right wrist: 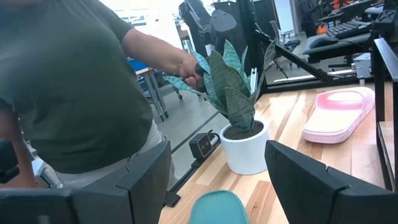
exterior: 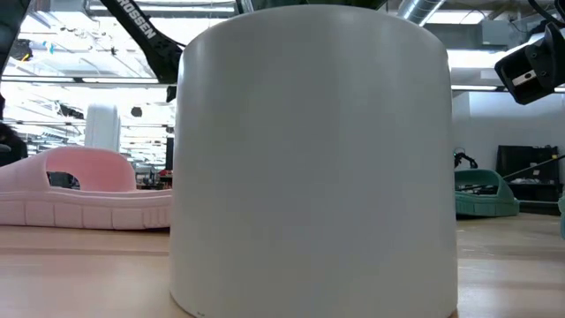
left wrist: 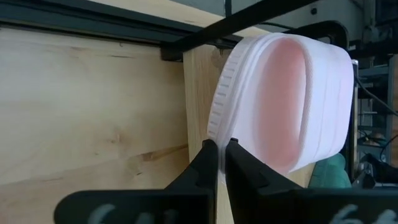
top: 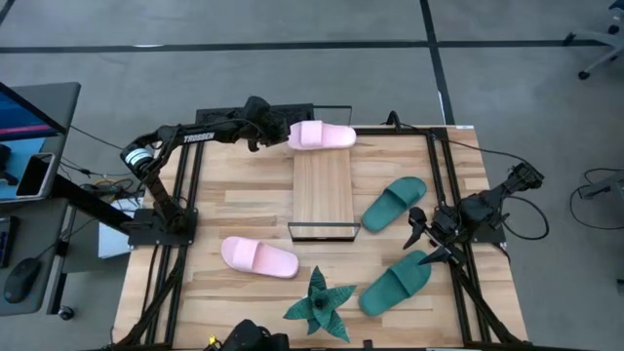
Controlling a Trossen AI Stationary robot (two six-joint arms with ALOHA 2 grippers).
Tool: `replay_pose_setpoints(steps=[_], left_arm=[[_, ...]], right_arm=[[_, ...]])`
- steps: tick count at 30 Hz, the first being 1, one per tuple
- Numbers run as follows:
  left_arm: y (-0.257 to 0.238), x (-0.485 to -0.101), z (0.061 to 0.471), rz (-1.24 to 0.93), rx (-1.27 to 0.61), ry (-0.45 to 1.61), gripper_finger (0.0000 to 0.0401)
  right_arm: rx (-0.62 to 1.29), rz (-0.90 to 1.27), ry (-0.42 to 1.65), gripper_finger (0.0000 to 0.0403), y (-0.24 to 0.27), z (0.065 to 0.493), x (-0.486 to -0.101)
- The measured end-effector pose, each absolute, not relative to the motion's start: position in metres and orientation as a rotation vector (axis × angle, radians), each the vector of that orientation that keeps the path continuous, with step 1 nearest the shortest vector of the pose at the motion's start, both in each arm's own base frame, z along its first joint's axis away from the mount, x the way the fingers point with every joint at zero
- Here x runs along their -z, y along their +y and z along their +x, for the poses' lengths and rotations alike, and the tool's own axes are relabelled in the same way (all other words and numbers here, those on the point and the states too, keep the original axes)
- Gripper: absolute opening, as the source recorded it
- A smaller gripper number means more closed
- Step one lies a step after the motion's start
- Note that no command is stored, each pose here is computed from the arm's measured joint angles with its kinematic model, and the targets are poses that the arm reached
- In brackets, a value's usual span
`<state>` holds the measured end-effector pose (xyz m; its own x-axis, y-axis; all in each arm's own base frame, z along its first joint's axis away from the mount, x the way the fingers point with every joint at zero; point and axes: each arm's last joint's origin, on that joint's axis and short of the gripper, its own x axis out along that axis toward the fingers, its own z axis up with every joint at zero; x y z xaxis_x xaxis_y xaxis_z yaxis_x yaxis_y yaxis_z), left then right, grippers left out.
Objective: Pick and place slides into the shelf
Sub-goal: Put the top pink slipper on the shelf
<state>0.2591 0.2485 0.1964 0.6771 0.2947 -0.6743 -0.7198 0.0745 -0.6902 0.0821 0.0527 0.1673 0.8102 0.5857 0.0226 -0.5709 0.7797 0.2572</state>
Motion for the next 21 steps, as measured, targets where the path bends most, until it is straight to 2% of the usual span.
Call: replay_pose_setpoints(steps=[13, 21], left_arm=[[0.2476, -0.1963, 0.2601, -1.274, -0.808, 0.405, 0.0001], [0.2478, -0.1967, 0.2603, -1.270, -0.813, 0.400, 0.0032]], right_arm=[[-0.625, 0.259, 0.060, 0.0254, 0.0527, 0.0821, -0.1672], [-0.625, 0.259, 0.060, 0.0254, 0.0527, 0.0822, -0.1672]])
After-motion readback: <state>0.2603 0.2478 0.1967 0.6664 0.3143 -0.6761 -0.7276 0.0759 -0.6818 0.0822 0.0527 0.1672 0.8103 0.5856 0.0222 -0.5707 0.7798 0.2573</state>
